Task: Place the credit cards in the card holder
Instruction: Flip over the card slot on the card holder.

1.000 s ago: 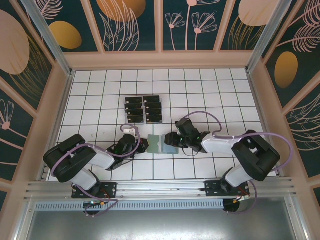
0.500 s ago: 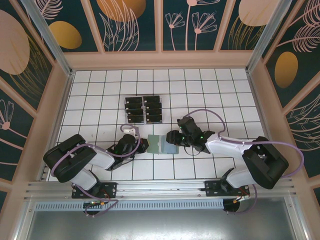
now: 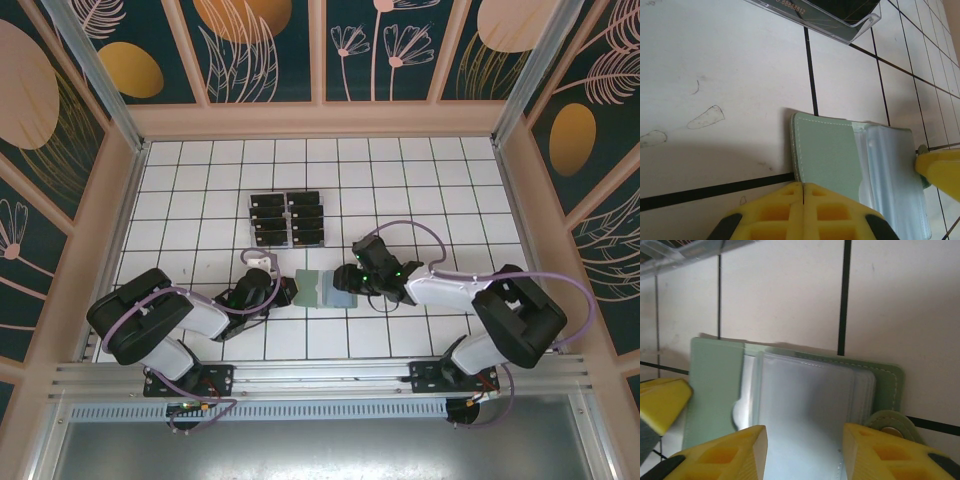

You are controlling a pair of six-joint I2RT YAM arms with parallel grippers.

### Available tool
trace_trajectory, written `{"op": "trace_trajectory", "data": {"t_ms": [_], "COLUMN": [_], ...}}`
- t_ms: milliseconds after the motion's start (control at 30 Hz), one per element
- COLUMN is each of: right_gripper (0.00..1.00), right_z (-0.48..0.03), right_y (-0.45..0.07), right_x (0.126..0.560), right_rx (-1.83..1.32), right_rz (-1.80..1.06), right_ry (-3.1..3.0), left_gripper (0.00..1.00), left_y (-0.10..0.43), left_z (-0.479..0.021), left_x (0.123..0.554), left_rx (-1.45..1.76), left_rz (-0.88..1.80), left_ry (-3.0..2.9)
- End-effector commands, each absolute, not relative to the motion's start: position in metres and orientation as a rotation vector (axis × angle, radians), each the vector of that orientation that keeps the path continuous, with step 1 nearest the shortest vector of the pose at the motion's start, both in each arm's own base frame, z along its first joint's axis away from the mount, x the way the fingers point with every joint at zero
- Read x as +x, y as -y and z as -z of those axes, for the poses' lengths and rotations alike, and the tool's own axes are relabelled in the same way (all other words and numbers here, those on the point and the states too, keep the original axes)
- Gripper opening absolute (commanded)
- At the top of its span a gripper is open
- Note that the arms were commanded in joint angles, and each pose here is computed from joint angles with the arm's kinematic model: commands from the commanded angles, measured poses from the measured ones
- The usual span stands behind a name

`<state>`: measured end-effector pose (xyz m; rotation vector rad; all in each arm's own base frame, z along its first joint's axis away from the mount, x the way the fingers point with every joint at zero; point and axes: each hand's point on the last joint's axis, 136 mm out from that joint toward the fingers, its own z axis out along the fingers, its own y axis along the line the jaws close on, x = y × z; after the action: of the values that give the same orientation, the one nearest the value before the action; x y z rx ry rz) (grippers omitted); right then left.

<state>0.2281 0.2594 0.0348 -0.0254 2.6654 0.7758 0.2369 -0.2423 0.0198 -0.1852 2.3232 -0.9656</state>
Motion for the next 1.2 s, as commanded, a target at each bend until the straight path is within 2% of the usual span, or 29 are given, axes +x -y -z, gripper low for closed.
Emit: {"op": "trace_trajectory", "data": {"t_ms": [0,167,467,933,1000,1067,1167], "right_gripper": [0.43,0.44,0.43,0.43,0.43,0.43,0.43], "right_z": [-0.019,-0.017,-0.042,-0.049,-0.047,-0.045,-0.046], "right_y": [-0.257,-0.273,-0.311,-0.339,-0.339,-0.339,-0.34], "right_x": [0.223,0.218,0.22,0.228,0.228,0.228,0.228], "right_rx": [-0.037,-0.09,-0.137,-0.162,-0.159,-0.153,-0.155], "right_rz": [-0.736,-0.799,-1.05,-1.128,-1.124,-1.119,-1.115], "right_ry": [-2.704,-2.724,-2.648,-2.633,-2.638,-2.644,-2.646], "left_gripper": [0.0,0.0,0.0,0.0,0.09,0.28,0.47], "left_y": [0.24,0.24,0.241,0.233,0.229,0.224,0.217], "left_z": [-0.016,-0.014,-0.012,-0.016,-0.019,-0.021,-0.027], "left_x": [0.234,0.234,0.234,0.235,0.236,0.238,0.242], "left_rx": [-0.189,-0.189,-0.192,-0.213,-0.224,-0.24,-0.271], "left_rz": [0.956,0.957,0.962,0.93,0.913,0.883,0.852], "left_ry": [-2.331,-2.336,-2.338,-2.318,-2.306,-2.295,-2.27]}}
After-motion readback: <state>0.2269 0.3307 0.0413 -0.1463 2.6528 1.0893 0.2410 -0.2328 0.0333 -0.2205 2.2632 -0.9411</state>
